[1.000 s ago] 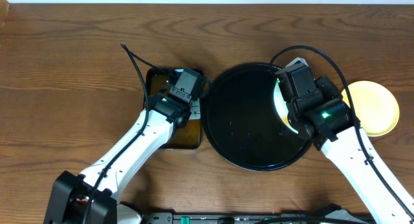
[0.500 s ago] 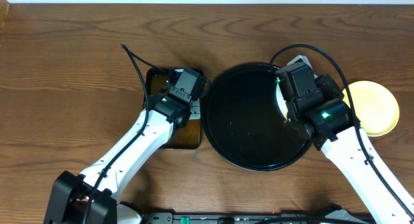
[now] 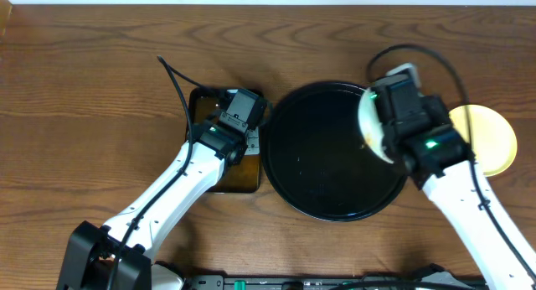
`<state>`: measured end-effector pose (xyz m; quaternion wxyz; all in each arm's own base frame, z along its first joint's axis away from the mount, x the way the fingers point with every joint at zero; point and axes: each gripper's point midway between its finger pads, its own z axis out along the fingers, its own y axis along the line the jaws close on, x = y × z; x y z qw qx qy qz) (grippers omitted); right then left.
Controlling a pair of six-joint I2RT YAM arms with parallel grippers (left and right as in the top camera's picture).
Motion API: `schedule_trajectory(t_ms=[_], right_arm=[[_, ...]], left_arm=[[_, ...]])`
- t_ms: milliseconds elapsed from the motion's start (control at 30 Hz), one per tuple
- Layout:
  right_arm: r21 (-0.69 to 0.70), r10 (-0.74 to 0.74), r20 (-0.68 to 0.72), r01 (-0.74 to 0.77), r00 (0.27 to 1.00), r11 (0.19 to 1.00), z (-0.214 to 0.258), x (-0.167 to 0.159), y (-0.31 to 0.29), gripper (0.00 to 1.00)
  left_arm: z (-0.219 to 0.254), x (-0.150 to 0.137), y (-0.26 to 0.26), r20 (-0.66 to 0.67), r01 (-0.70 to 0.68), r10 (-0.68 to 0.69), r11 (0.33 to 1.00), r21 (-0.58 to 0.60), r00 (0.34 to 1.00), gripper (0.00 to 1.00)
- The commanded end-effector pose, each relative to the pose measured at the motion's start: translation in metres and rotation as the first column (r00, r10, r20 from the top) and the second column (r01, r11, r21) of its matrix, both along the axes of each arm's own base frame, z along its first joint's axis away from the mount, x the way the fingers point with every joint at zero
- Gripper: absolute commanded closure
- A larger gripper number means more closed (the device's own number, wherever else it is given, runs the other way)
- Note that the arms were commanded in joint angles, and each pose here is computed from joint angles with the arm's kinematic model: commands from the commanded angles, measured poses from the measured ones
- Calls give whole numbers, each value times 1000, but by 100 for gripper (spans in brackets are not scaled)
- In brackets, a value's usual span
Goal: Clean dirty plates on tray and stack at the side
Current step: 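Place the pale-green plate onto the yellow plate stack at right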
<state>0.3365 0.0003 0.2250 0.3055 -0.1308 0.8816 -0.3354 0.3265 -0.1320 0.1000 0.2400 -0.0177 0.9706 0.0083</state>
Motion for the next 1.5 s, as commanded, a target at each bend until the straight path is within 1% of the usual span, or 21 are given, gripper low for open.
schedule_trajectory(t_ms=[0,33,133,300,433,567,800,900,933,967,1033,1067,1167,1300,1367,1467], right_arm=[[207,-206,88,184,975,961,0,3,-27,99],[260,-263,88,233,961,937,-4,2,-39,99],[357,-371,78,321,926,877,-10,0,-63,99],[456,-516,62,436,854,776,-16,-9,-110,99],[488,-615,64,514,786,706,-16,-21,-151,99],[504,-717,63,598,694,623,-20,-38,-188,99],[535,-799,-5,677,601,506,-51,-46,-229,99],[566,-799,-33,670,601,480,-65,-39,-236,99],[581,-794,-41,661,606,475,-69,-36,-237,96],[597,-788,-47,649,614,471,-73,-31,-237,89],[641,-763,-62,612,643,464,-79,-19,-231,57],[665,-745,-79,592,663,456,-83,-14,-226,51],[740,-676,-140,530,724,414,-91,-4,-202,52],[823,-557,-239,470,795,319,-97,0,-160,53],[841,-496,-296,469,816,269,-100,-3,-138,53],[826,-458,-356,504,815,253,-106,-12,-122,53]], left_arm=[[-3,1,7,3,53,-53,997,63,999,92],[-5,1,8,-2,65,-65,995,80,998,92],[-12,1,10,-22,79,-77,992,99,997,92],[-29,4,16,-64,64,-56,991,117,996,92],[-44,7,23,-93,45,-33,991,130,995,92],[-55,10,28,-114,32,-16,990,137,993,92],[-76,9,12,-163,61,-50,996,65,985,92],[-83,8,12,-181,63,-50,996,69,982,92],[-85,7,12,-187,64,-50,995,70,981,92],[-87,7,12,-193,64,-49,995,72,980,92],[-89,6,12,-200,65,-49,995,75,979,92],[-91,5,11,-205,68,-53,995,67,977,92],[-91,4,2,-211,79,-73,997,20,975,92],[-91,3,-16,-221,104,-120,991,-82,968,92],[-91,0,-26,-227,119,-148,984,-133,963,92],[-89,-1,-40,-221,144,-186,971,-193,957,92]])
